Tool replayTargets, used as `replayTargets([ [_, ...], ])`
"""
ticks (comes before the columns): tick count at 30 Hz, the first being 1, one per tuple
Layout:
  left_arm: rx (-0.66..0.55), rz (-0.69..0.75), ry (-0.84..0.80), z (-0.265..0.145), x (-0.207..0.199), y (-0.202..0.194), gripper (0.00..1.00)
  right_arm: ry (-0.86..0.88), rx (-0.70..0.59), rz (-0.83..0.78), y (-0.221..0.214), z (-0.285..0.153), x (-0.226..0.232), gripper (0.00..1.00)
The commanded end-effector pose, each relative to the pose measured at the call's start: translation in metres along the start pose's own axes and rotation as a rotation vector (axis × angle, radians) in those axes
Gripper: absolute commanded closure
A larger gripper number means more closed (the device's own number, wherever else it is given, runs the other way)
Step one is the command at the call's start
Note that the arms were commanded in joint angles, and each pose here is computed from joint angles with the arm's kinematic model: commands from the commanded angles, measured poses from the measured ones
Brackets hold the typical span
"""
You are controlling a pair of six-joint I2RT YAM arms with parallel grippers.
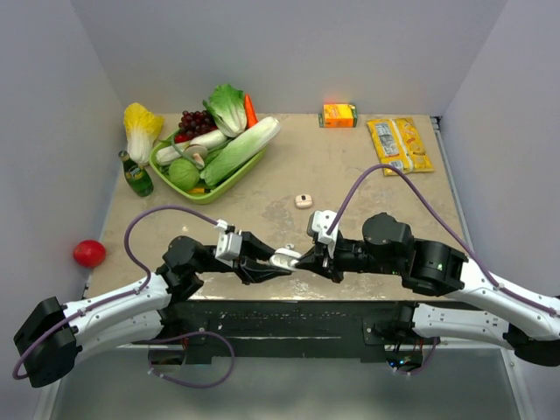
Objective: Insert the wireless bluetooth earbuds into the charging case
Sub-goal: Place the earbud in the charging case.
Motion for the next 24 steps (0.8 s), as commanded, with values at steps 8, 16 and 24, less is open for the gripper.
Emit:
replayTargets([
  [8,-0.097,0.045,-0.07,0.009,-0.004,0.025,1.0,0.041,-0.01,-0.017,0.0,0.006,0.003,1.0],
  [16,-0.11,0.046,-0.09,0.011,-0.005,0.026,1.0,0.024,0.008,-0.021,-0.004,0.01,0.0,1.0],
  [24,-0.094,0.036,-0.03,0.008,0.001,0.016,1.0,-0.061,-0.093,0.036,0.014,-0.01,-0.002,0.55],
])
Point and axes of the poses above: each gripper's point midway between its finger pads, its own z axis out along the fingers, its own x axis along the line the jaws close on, y = z × x, the point moved 9 cm from there along -z, back along the fingers, and after that the axes turned 3 degrees about -z, right-handed, at the moved point
